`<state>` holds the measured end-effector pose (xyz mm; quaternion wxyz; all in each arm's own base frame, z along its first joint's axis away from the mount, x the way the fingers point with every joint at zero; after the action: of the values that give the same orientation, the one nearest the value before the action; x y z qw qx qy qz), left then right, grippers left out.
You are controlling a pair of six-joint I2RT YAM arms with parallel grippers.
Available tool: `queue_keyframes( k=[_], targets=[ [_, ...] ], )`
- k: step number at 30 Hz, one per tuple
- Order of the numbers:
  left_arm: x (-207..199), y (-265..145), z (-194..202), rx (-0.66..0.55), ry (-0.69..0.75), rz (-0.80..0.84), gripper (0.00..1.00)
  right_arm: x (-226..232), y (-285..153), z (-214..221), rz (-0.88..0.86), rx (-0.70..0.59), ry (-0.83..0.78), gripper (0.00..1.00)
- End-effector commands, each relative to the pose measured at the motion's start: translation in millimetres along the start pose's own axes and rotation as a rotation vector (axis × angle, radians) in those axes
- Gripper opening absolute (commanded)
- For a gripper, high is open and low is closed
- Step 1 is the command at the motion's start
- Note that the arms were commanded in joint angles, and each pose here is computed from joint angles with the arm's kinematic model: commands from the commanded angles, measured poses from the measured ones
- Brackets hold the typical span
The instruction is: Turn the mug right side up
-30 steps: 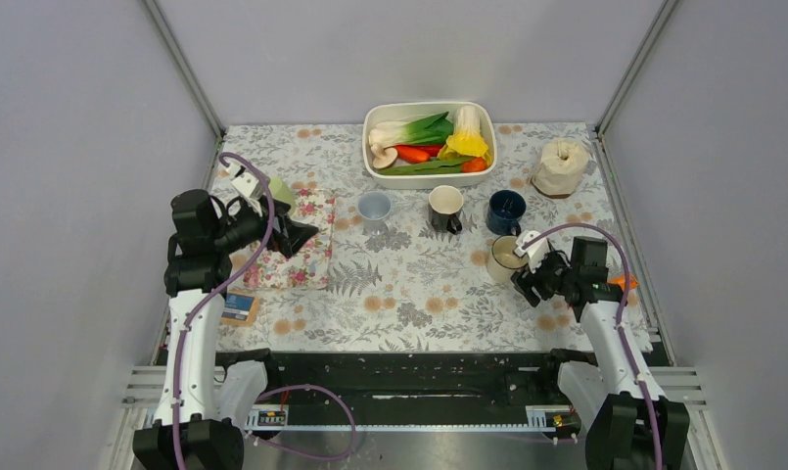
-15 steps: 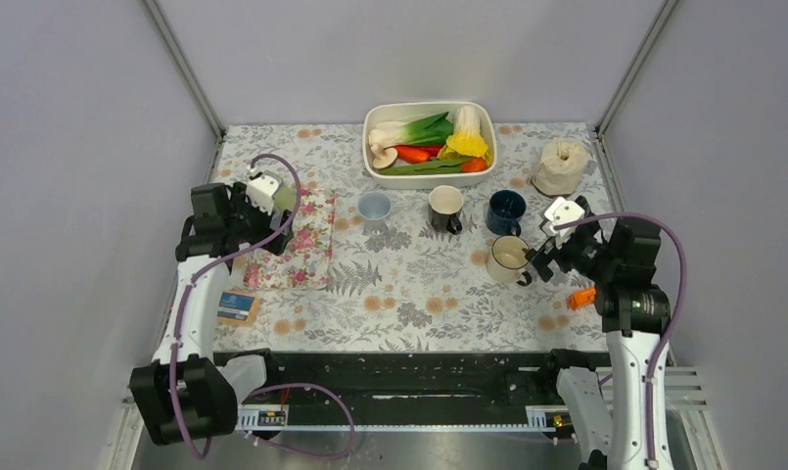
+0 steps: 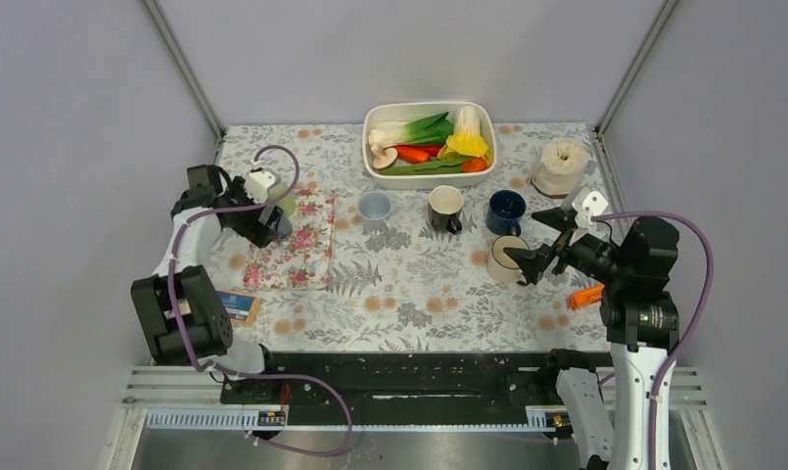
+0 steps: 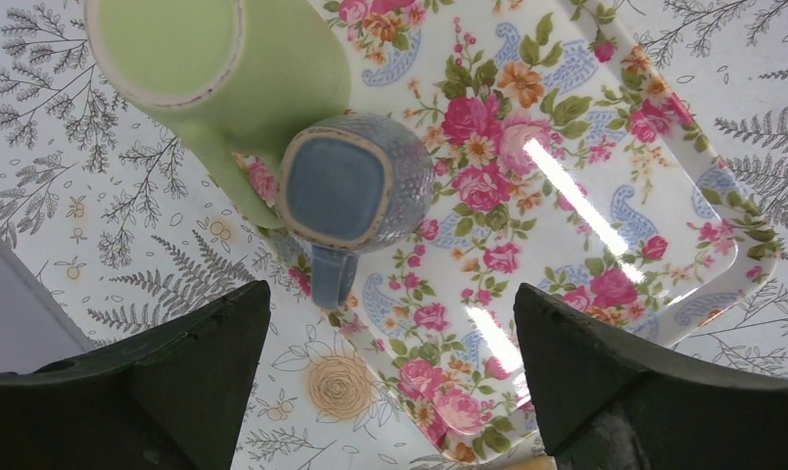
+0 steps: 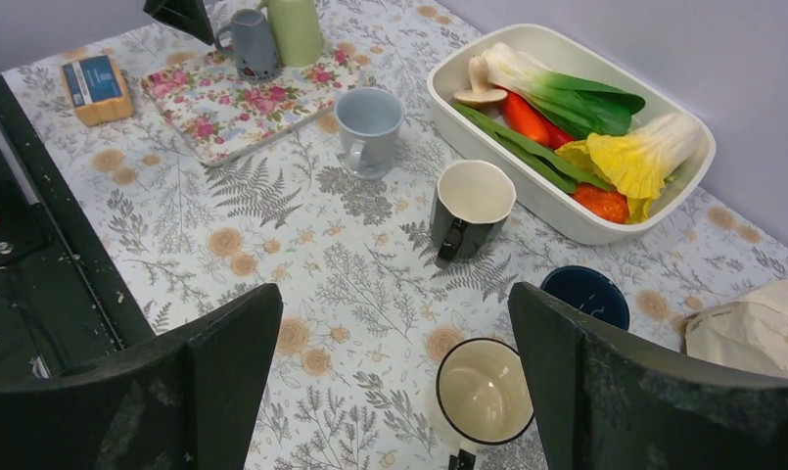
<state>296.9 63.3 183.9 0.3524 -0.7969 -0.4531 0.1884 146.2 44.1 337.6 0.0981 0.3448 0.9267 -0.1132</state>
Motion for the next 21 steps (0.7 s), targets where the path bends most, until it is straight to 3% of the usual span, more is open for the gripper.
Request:
queue_keyframes(
  k=[1, 16, 21],
  targets=[
    [16, 2, -14, -0.055, 0.043, 0.074, 0.97, 7, 0, -10, -0.046, -0.065, 0.025, 0.95],
    [26, 32, -4, 0.018, 0.005, 0.222, 0.91, 7, 9, 6, -0.057, -0.087, 0.09, 0.93],
    [20, 30, 0, 0.031, -0.004, 0.255, 0.84, 6, 10, 8, -0.059, -0.096, 0.105, 0.93]
  ],
)
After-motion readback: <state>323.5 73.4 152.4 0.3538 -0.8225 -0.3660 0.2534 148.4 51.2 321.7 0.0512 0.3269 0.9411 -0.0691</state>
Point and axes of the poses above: each gripper's point midway between its finger pads, its own y axis out along the fingers, its own x axis along the line the jaws close on, z = x × y, the point moved 9 cm from there along -y, back along the fingers, and after that the axes turned 9 degrees about -y, right-handed, at the moved point
